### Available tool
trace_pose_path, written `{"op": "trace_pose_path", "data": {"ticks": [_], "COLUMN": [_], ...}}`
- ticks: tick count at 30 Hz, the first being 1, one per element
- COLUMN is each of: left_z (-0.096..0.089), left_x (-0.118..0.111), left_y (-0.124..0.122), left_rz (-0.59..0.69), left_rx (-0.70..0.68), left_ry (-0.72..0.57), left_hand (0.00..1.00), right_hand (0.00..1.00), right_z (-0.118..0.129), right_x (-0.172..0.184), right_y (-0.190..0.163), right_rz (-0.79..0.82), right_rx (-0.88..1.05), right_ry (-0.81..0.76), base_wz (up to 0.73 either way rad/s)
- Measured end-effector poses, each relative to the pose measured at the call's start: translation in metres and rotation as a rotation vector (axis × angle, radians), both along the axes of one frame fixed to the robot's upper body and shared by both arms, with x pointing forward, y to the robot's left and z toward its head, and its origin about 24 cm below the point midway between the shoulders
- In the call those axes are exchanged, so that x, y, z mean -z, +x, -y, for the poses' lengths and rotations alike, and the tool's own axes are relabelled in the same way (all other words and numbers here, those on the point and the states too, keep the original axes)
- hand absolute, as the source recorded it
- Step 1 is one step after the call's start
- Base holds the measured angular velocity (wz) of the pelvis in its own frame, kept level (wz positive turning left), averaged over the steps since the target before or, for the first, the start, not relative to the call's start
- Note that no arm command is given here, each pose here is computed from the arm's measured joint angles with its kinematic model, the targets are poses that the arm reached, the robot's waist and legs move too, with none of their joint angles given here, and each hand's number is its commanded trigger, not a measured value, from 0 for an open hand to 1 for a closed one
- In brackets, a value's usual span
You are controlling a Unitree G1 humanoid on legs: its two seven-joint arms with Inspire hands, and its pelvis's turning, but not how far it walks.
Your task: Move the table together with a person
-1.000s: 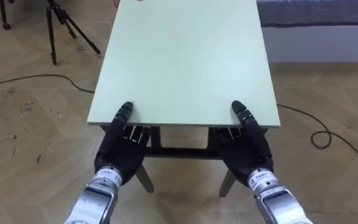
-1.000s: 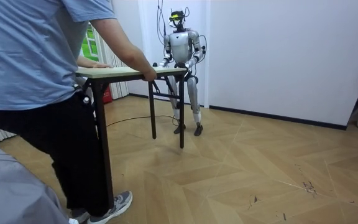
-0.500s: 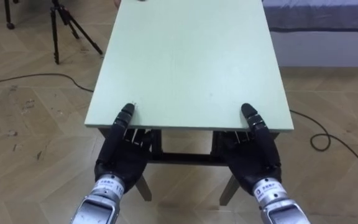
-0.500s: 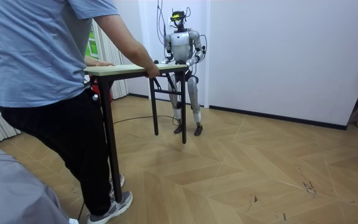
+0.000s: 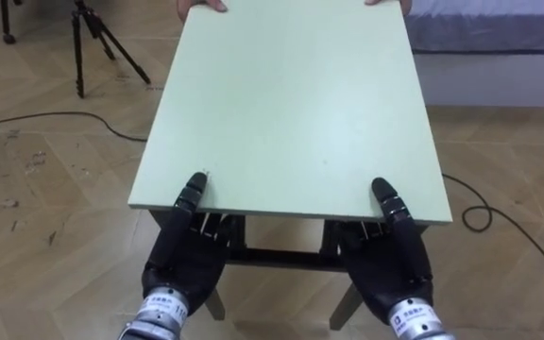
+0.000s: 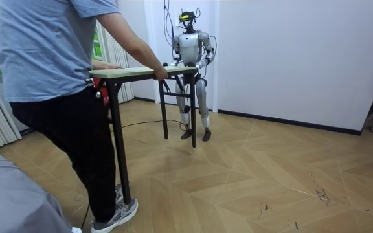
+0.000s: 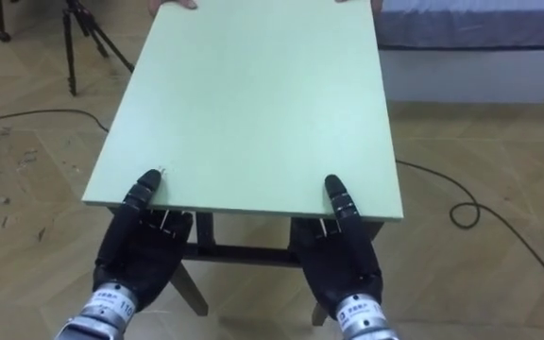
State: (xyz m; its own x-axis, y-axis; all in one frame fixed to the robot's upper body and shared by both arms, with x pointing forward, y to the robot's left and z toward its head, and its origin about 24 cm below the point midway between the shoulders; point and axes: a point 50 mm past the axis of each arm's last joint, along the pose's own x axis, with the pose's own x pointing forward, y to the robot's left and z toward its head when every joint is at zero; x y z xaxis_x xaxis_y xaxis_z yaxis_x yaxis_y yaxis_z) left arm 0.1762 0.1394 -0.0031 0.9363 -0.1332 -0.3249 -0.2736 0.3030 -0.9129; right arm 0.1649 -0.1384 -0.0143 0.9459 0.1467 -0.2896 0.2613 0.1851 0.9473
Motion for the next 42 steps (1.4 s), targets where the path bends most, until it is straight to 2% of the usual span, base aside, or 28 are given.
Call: {"op": "trace_pose_path", "data": {"ticks": [7,12,25,34,38,42], "left_z": [0.000,-0.004,-0.005,0.006,0.008,0.009], "left_x": [0.005,0.012,0.008,0.025,0.025,0.021], "left_y": [-0.003,-0.015,-0.009,-0.012,-0.013,-0.013], "left_rz": [0.013,-0.026,0.022,-0.043,-0.044,-0.024], "left_rx": [0.005,0.003,0.004,0.035,0.074,0.078], "left_ry": [-0.020,-0.038,-0.065,-0.095,-0.073,-0.065], "left_hand": [1.00,1.00,1.00,1.00,1.00,1.00], "right_hand": [1.00,1.00,1.00,1.00,1.00,1.00], "right_z": [0.001,0.001,-0.002,0.014,0.018,0.017], "right_x": [0.003,0.005,-0.001,0.010,0.015,0.014], "right_y": [-0.002,-0.008,0.001,-0.005,-0.019,-0.018], "right_rz": [-0.008,-0.016,0.074,0.016,0.003,0.010], "right_rx": [-0.001,-0.035,-0.050,-0.041,-0.005,0.003], "right_ry": [0.007,-0.009,-0.029,-0.068,-0.059,-0.040], "base_wz": [-0.17,-0.21,0.15,0.24,0.57,-0.34]}}
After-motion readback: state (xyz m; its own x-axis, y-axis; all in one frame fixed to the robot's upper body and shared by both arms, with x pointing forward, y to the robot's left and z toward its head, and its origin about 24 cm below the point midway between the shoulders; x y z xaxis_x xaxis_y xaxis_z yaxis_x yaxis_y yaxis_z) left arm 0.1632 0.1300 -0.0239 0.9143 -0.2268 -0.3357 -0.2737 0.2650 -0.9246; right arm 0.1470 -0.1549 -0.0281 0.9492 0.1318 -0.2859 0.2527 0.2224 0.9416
